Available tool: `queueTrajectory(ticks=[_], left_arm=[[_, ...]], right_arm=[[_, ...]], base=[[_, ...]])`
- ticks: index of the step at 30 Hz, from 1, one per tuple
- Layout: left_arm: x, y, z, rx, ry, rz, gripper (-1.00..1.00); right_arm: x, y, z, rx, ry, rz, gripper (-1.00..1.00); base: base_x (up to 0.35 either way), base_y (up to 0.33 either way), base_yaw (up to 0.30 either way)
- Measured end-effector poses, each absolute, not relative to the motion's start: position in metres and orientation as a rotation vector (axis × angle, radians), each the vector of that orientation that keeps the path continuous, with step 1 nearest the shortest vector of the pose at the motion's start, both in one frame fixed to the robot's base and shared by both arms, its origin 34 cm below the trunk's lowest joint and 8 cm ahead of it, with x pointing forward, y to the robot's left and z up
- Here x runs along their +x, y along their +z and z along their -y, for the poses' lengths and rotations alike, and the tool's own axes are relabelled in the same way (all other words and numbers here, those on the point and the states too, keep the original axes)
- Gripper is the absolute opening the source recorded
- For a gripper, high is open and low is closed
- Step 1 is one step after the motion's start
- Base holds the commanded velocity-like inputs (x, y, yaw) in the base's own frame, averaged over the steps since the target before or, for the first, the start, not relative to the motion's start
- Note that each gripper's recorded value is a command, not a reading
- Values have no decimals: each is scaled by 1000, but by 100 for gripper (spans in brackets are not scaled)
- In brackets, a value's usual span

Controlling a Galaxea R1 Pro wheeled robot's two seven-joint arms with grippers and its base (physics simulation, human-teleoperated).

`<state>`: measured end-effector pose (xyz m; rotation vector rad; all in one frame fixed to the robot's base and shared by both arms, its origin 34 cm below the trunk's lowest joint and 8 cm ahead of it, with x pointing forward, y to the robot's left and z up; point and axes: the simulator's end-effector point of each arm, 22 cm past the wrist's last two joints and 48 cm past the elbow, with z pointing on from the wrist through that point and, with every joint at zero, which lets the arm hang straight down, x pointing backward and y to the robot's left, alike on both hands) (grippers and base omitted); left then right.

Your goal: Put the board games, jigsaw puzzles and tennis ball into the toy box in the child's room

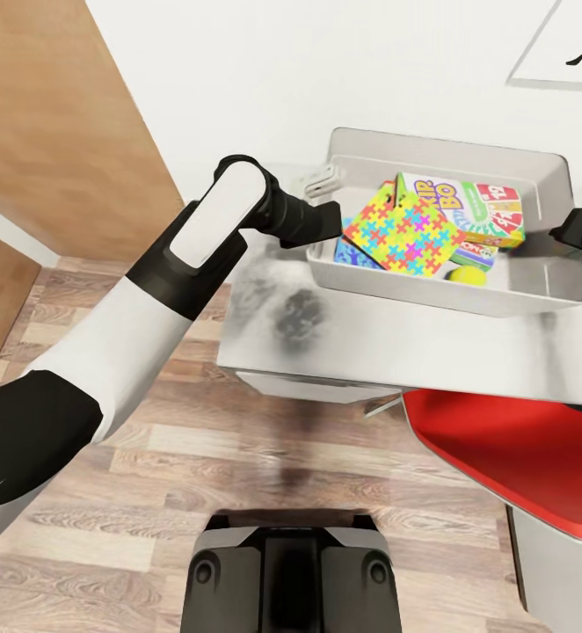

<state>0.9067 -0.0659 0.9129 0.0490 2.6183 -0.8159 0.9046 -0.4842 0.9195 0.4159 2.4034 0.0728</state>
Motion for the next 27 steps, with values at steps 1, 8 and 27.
queueTrajectory(ticks=[1, 8, 27], left_arm=[[906, 913, 66, 49, -816, -2619, -100], [906, 912, 66, 48, -819, -2620, -100], [906, 911, 65, 46, -815, -2621, 100]], right_arm=[[905, 920, 484, 416, 73, -2403, -100], [905, 920, 484, 414, 73, -2402, -100], [905, 921, 483, 414, 78, -2401, -100]], base=[[0, 218, -3], [0, 257, -1], [0, 53, 0]])
